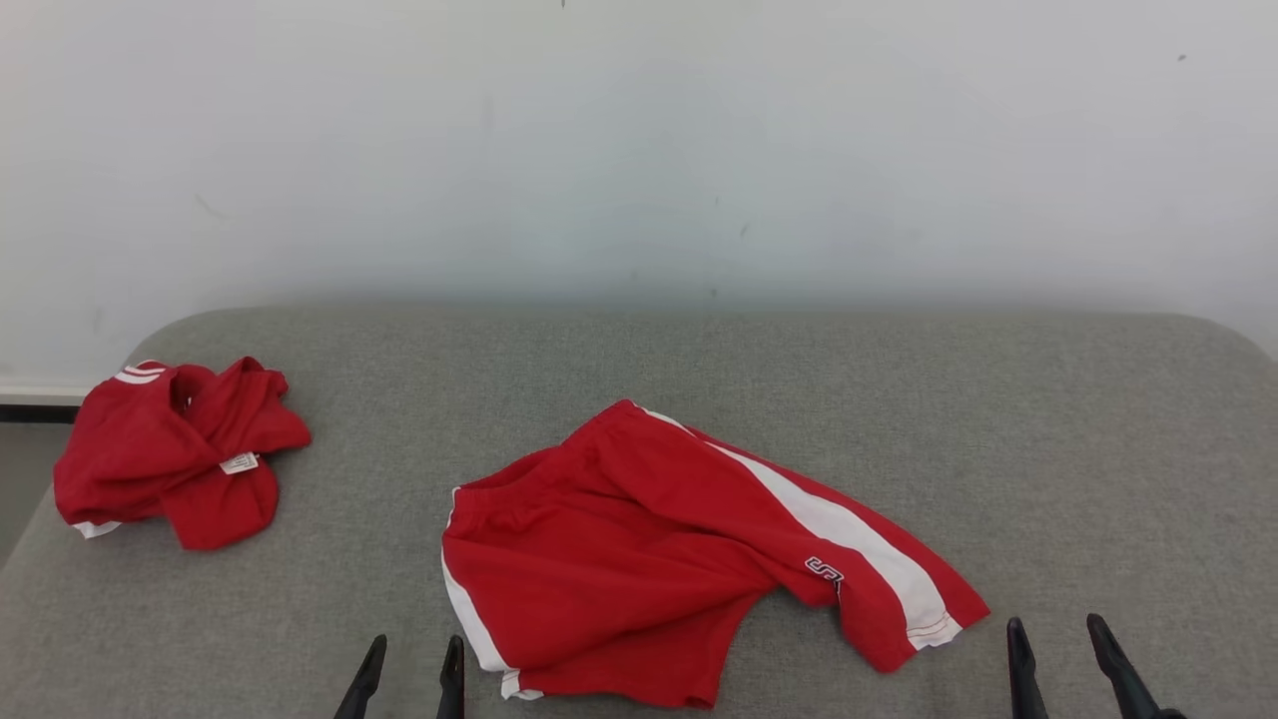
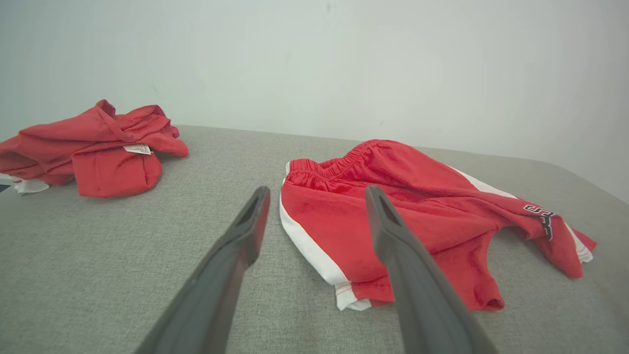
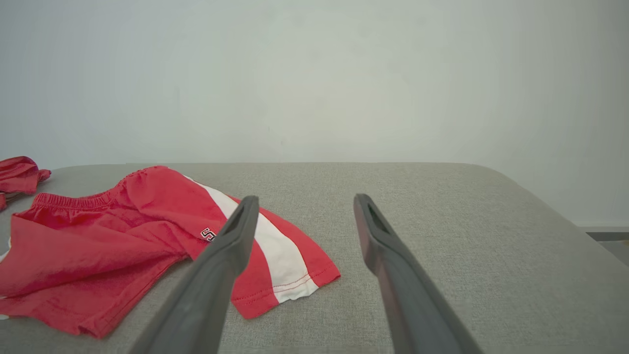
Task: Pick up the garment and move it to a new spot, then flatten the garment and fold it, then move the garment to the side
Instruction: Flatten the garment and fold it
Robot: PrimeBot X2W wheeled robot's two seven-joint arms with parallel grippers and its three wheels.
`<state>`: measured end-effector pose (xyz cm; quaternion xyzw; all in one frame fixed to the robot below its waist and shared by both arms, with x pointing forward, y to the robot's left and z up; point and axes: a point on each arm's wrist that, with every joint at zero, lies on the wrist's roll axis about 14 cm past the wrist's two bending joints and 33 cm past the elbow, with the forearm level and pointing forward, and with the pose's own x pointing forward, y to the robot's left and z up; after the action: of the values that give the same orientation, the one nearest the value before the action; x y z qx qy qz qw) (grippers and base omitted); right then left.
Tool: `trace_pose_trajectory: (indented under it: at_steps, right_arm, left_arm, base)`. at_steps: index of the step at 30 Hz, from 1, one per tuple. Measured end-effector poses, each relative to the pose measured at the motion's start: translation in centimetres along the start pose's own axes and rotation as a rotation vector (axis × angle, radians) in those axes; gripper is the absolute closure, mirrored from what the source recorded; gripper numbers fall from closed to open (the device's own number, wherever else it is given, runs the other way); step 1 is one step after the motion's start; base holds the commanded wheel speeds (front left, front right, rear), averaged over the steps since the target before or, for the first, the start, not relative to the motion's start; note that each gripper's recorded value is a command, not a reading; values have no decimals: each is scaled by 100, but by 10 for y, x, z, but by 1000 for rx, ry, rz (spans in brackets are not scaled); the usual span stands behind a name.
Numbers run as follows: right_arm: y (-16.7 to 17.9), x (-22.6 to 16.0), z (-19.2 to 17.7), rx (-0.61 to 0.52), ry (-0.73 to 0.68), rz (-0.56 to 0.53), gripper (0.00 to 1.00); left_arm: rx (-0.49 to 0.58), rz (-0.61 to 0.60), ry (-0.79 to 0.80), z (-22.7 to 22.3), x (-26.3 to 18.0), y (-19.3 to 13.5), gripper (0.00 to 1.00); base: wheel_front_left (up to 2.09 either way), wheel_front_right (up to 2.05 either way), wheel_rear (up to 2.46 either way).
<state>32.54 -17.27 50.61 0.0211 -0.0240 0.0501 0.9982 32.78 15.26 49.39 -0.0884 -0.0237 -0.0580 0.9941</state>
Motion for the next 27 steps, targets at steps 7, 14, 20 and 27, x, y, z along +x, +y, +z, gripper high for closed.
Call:
trace_pose_trajectory:
  at_steps: [7, 14, 20, 27]
  right_arm:
    - [3, -12, -8, 32, 25, -7, 0]
    - [0, -17, -12, 36, 49, -25, 0]
    - [-7, -23, -14, 42, 70, -62, 0]
    - [-19, -25, -14, 54, 74, -113, 0]
  left_arm:
    - [10, -80, 70, -15, 26, -20, 0]
    - [-5, -183, 164, -3, 90, -52, 0]
    - [7, -251, 292, -3, 138, -82, 0]
    - [33, -209, 485, -25, 178, -84, 0]
  base:
    - [0, 0, 0]
    - [0, 0, 0]
    - [0, 0, 0]
    - [0, 0, 0]
